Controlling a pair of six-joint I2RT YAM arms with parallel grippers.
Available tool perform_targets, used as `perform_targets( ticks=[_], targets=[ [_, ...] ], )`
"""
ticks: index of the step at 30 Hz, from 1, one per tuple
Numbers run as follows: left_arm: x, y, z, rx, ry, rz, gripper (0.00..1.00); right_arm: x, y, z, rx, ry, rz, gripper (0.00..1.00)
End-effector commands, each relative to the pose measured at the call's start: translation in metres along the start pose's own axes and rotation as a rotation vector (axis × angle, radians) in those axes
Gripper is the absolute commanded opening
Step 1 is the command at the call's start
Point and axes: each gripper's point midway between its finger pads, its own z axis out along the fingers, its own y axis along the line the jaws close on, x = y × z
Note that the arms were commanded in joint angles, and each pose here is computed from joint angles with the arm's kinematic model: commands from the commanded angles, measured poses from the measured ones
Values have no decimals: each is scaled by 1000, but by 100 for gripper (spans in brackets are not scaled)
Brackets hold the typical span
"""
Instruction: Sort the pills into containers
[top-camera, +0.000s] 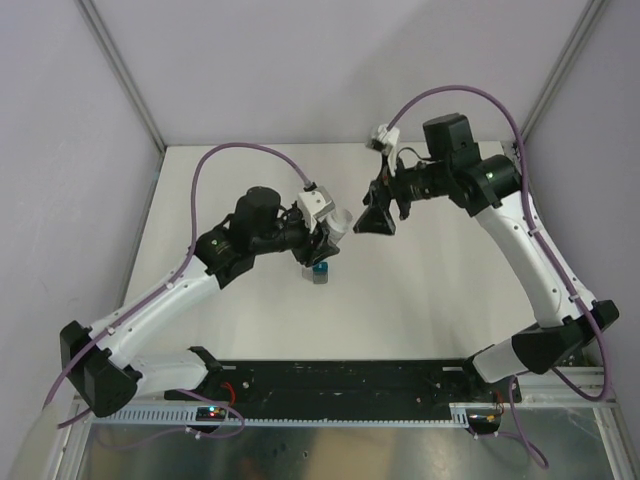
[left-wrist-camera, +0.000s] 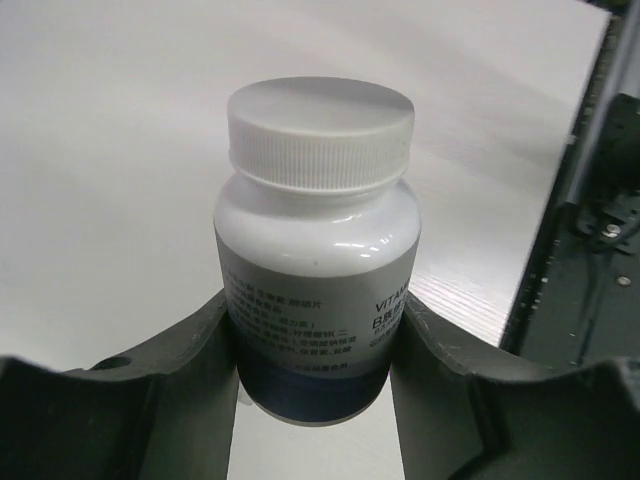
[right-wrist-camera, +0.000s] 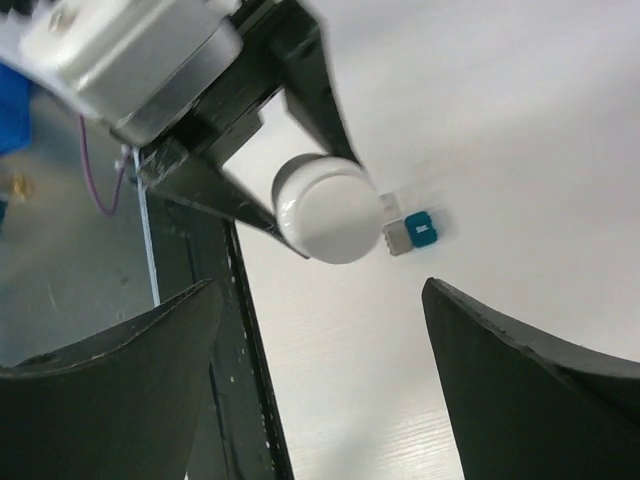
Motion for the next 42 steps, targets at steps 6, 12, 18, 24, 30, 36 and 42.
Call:
perform_targets(
  ticks=[6, 12, 18, 24, 30, 36, 42],
  targets=[
    [-39, 32, -16, -271, -67, 105, 0, -35, -47, 6, 32, -127, 286, 85],
    [-41, 40, -14, -348, -54, 118, 0, -29, -53, 23, -30, -113, 367, 85],
    [-40, 42, -11, -377, -37, 133, 0, -30, -48, 28, -85, -119, 381, 86],
    [-37, 42, -8, -383, -23, 142, 0, -31, -43, 28, -114, -122, 380, 84],
    [-37, 41, -6, -385, -19, 149, 0, -26, -41, 35, -117, -105, 380, 79],
    [-37, 41, -5, -385, -17, 154, 0, -20, -41, 45, -121, -81, 386, 67],
    [-38, 40, -5, -382, -20, 157, 0, -15, -38, 48, -126, -64, 375, 41]
  ],
)
